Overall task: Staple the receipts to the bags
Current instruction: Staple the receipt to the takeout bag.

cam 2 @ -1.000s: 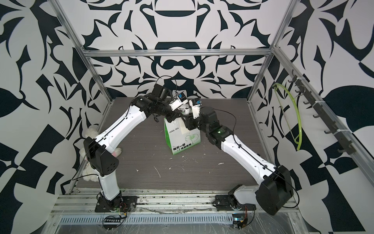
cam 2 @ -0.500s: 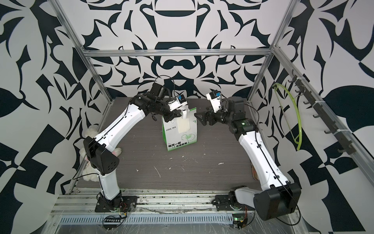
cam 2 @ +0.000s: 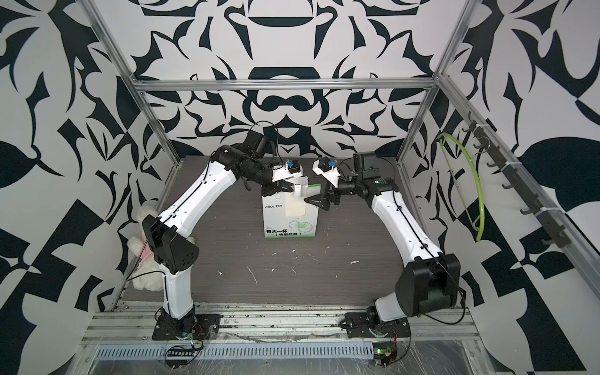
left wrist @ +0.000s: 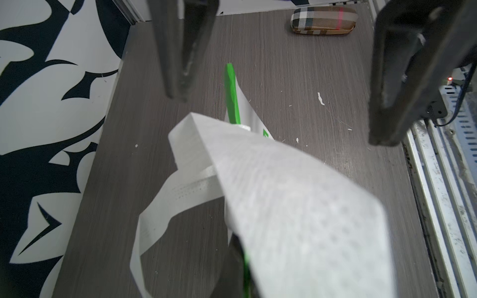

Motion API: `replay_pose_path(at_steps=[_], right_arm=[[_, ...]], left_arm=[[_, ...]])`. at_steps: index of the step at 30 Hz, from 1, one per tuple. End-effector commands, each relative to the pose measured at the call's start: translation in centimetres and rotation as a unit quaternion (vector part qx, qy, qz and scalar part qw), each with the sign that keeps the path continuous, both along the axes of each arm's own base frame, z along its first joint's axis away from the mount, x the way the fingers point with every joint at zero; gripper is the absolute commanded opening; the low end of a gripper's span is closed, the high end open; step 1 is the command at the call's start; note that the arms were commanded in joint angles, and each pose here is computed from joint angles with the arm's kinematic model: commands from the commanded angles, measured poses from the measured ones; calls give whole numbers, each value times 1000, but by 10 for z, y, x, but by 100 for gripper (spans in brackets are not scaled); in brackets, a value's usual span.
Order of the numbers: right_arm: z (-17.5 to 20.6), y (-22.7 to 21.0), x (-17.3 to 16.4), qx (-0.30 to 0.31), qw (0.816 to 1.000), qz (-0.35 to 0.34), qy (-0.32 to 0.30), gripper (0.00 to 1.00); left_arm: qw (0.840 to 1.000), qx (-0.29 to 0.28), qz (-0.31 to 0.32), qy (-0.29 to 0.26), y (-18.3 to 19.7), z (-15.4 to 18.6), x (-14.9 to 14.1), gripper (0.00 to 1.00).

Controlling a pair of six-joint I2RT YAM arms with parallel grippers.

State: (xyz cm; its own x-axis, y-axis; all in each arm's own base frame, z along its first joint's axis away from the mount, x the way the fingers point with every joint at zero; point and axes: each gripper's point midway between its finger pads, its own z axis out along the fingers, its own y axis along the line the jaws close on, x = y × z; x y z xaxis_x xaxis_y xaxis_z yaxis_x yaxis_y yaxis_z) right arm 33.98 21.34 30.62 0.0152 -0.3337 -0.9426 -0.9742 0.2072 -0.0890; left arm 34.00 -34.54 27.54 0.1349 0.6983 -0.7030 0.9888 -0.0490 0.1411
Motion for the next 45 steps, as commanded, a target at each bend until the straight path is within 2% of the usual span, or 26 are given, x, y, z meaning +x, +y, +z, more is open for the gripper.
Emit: replay_pose_path(at_steps=[1,12,28,45], right_arm=[[24,7,-11,11,998,43,-50,99],[6,26,-19,-5,997,72,-29,96],[-1,34,-8,3,998,67,18,74],[-12,40,-13,-26,995,84,53,63]], left_arm=[[999,-13,-39,17,-3,2,-14,0],[998,-40,-50,28,-12,8,-15,0],[996,-53,-58,29,-20,16,-21,0],[995,-66,-59,40,-35,24,-21,0]])
